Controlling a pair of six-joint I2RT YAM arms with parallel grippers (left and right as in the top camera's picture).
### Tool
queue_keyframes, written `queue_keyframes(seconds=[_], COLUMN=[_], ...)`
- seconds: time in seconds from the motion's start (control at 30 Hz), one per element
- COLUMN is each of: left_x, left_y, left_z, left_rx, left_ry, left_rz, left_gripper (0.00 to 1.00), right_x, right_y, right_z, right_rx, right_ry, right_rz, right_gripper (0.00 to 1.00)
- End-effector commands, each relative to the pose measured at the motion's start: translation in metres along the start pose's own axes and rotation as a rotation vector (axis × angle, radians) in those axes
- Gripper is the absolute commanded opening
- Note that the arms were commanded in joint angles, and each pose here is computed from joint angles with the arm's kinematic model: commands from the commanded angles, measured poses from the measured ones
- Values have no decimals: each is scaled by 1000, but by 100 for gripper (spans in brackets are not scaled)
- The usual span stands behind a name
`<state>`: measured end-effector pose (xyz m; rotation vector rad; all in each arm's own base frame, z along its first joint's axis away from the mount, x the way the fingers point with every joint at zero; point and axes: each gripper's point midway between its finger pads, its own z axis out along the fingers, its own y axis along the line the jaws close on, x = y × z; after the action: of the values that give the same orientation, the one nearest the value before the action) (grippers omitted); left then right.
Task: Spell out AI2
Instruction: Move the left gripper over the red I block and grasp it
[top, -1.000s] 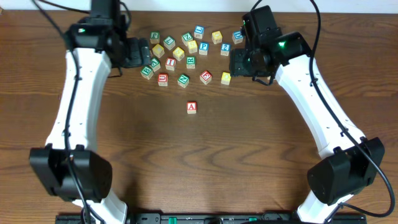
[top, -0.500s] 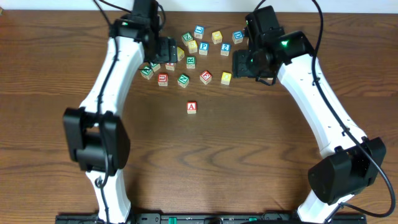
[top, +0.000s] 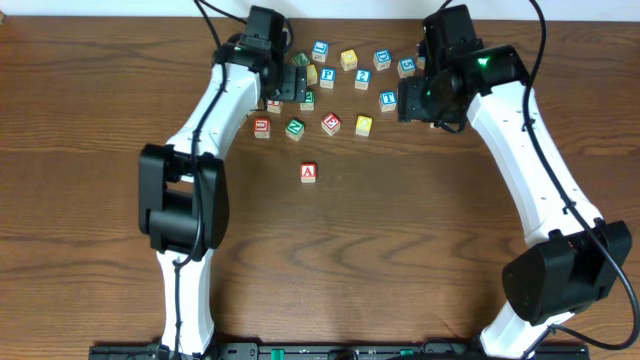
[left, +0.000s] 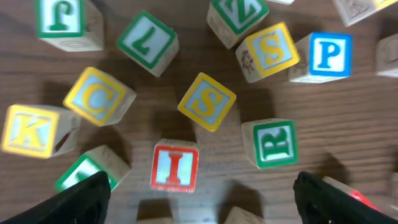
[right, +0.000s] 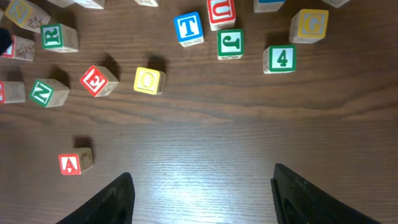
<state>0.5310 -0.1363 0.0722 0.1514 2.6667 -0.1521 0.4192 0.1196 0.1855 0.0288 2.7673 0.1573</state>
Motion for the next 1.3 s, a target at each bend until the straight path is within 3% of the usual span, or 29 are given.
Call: queue_keyframes(seconds=[0.0, 0.67, 1.27], left_x=[2, 7, 14], left_y=[2, 37, 29], left_z=[14, 41, 50], left_rx=[-1, -83, -74], left_ry=[13, 8, 29], left_rz=[71, 83, 95], left_gripper=[90, 80, 68], right_x=[-8, -7, -8], right_y=[-3, -3, -3], right_z=[-10, -10, -10], right_rx=[6, 6, 6], right_ry=[-32, -31, -32], right_rz=[-26, -29, -29], right_gripper=[66, 66, 67])
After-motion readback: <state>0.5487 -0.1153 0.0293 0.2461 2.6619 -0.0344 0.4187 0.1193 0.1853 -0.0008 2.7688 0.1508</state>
